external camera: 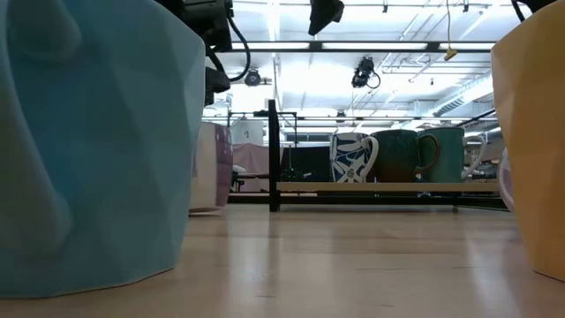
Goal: Place coffee mugs
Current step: Put the purple mug on the shelf
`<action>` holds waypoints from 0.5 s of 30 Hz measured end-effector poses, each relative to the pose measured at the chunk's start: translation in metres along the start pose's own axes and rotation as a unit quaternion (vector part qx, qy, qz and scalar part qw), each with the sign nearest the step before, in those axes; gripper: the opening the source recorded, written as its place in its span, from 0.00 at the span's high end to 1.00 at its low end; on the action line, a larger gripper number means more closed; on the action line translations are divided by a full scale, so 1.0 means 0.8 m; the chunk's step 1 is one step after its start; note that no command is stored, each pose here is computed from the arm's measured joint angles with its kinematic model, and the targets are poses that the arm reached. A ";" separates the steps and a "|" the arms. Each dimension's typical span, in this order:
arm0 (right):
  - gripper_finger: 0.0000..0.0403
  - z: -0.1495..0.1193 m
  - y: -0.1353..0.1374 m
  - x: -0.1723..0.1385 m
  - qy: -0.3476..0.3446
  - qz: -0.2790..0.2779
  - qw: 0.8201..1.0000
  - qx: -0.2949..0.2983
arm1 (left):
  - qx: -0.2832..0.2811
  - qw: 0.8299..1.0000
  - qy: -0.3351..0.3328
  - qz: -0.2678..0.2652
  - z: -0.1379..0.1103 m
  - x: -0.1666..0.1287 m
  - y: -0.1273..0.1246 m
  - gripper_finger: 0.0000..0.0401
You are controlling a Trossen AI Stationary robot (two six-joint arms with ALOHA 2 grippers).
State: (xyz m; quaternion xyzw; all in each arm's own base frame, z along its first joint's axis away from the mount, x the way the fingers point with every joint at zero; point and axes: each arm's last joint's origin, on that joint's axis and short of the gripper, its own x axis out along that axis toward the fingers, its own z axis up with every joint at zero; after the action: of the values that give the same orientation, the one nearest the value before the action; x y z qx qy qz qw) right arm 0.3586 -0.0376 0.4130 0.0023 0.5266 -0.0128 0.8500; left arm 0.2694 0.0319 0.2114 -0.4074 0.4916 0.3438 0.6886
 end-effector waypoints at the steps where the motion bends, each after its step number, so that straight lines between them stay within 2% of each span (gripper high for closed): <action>1: 0.54 0.000 0.000 0.000 0.000 0.000 1.000 0.000 | -0.019 1.000 0.000 0.000 0.000 0.000 0.000 0.91; 7: 0.54 0.000 0.000 0.000 -0.001 -0.001 1.000 -0.003 | -0.137 0.991 -0.001 -0.003 -0.001 0.000 -0.001 0.90; 15: 0.54 0.001 0.000 0.000 -0.003 -0.001 1.000 -0.018 | -0.144 0.990 -0.005 -0.006 -0.003 0.000 -0.004 0.90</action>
State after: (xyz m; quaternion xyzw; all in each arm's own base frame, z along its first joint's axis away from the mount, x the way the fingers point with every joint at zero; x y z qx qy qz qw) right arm 0.3592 -0.0377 0.4133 -0.0133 0.5241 -0.0045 0.8516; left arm 0.2712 0.0287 0.2118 -0.5034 0.4308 0.4089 0.6275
